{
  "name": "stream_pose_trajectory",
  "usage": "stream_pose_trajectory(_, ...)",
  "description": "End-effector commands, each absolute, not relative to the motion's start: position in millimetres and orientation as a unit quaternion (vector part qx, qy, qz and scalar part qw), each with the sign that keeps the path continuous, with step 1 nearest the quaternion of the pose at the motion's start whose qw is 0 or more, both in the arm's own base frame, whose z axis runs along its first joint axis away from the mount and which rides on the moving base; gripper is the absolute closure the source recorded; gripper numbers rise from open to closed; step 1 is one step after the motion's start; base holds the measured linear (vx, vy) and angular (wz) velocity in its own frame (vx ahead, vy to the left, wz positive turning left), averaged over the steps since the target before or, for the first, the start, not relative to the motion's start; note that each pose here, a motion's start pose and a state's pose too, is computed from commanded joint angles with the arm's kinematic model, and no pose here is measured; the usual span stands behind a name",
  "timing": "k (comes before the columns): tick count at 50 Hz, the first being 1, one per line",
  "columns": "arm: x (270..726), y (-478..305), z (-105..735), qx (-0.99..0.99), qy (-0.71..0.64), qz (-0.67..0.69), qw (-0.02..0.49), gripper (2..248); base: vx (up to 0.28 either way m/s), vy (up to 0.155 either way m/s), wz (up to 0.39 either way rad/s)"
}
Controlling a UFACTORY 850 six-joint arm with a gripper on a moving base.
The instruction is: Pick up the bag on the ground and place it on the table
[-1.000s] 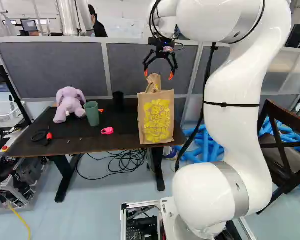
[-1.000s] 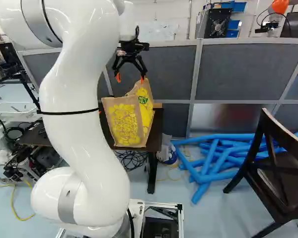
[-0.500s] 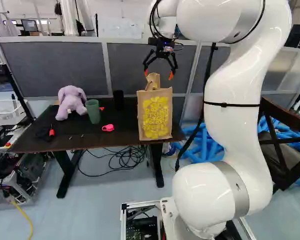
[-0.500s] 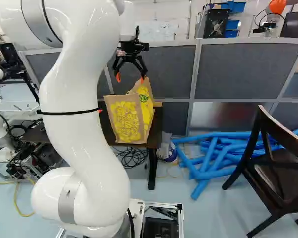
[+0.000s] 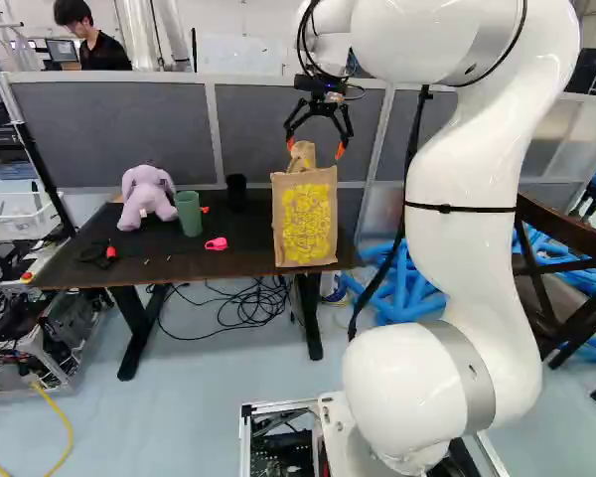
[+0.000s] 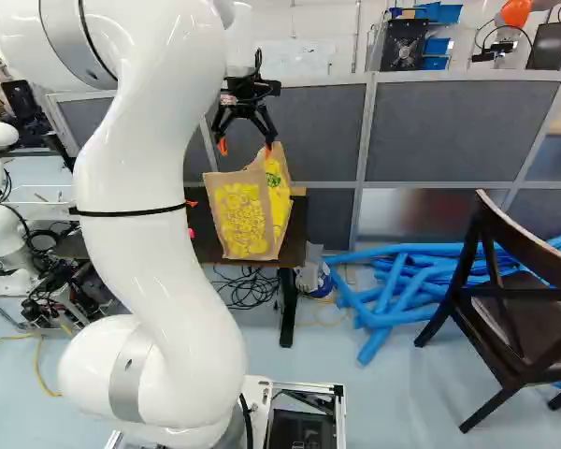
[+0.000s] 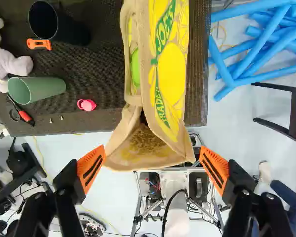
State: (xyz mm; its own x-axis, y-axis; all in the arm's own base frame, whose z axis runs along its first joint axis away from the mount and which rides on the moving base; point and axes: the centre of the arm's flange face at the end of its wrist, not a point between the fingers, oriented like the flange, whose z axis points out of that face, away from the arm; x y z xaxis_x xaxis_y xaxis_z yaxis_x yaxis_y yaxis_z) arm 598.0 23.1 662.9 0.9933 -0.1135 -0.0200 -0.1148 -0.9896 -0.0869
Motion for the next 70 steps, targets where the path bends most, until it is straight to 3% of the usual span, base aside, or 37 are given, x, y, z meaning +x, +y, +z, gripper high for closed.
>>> stream_pose_trajectory(70, 598.0, 23.1, 662.9, -0.997, 0.057, 0.007, 0.044, 3, -0.119, -0.003, 0.004)
